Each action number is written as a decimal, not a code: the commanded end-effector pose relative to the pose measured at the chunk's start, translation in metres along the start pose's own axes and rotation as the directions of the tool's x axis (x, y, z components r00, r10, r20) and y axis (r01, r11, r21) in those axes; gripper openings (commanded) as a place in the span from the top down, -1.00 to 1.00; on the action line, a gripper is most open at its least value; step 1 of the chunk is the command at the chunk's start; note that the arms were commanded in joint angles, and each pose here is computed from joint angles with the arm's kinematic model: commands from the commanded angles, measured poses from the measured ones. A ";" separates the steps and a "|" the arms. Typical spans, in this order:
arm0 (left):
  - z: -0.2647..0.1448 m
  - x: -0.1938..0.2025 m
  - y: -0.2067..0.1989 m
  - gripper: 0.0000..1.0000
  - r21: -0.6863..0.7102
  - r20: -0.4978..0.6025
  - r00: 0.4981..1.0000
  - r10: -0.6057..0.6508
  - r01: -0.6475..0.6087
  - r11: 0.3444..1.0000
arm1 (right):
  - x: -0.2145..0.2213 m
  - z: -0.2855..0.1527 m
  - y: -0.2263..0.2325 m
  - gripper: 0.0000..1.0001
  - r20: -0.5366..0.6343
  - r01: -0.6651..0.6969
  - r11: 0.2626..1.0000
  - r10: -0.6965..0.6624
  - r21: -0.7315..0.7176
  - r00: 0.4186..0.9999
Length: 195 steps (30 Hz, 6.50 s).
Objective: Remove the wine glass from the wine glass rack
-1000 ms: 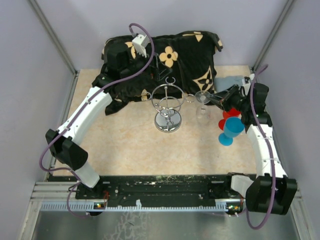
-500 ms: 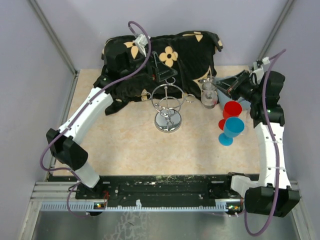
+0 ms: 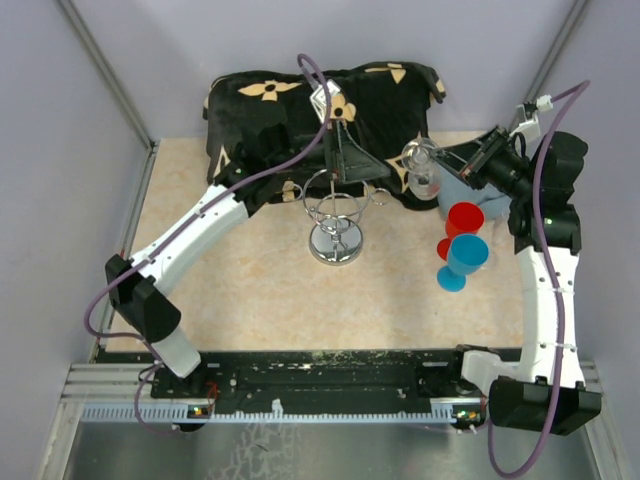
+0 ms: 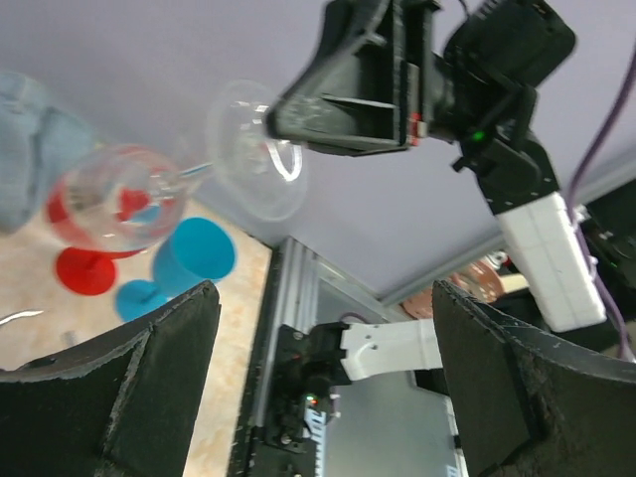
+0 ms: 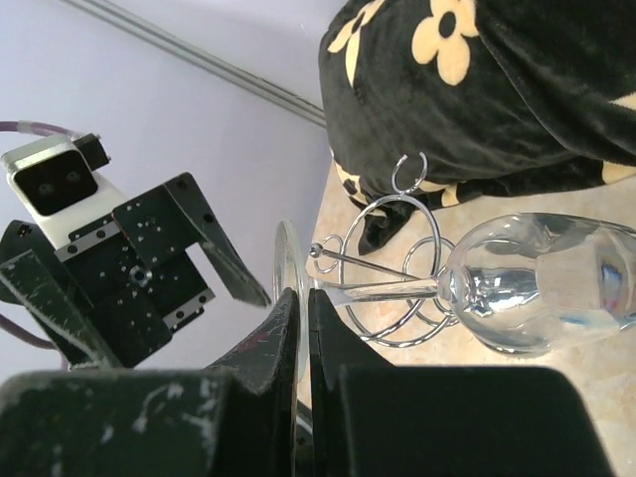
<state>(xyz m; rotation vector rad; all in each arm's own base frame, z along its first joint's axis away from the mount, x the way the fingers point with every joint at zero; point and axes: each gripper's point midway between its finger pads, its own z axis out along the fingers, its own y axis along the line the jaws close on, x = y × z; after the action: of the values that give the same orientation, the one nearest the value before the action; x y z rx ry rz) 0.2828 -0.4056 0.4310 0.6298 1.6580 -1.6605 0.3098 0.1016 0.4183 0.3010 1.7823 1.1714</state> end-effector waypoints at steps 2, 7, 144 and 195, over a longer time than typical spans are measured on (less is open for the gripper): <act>0.019 0.003 -0.032 -0.84 0.118 -0.014 1.000 -0.016 0.017 0.993 | -0.017 -0.024 0.060 1.00 0.098 0.199 0.969 -0.186 -0.145 0.978; 0.025 0.004 -0.032 -0.85 0.128 -0.015 1.000 -0.008 0.010 0.992 | -0.014 -0.031 0.071 1.00 0.108 0.227 0.958 -0.211 -0.177 0.972; -0.001 0.041 -0.081 1.00 0.381 0.004 0.515 0.857 -0.793 0.475 | -0.058 -0.046 0.067 -0.56 0.163 0.319 0.938 -0.339 0.139 0.927; -0.025 0.186 0.000 1.00 0.485 0.069 -0.350 0.934 -0.807 -0.338 | 0.084 -0.070 0.001 -0.29 -0.434 0.256 0.948 -0.153 0.190 0.888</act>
<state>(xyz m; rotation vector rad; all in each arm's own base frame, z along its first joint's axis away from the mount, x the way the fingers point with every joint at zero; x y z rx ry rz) 0.1598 -0.4018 0.2591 2.0313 0.3762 -0.3943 0.2155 0.1101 0.3775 0.0462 2.2821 0.8973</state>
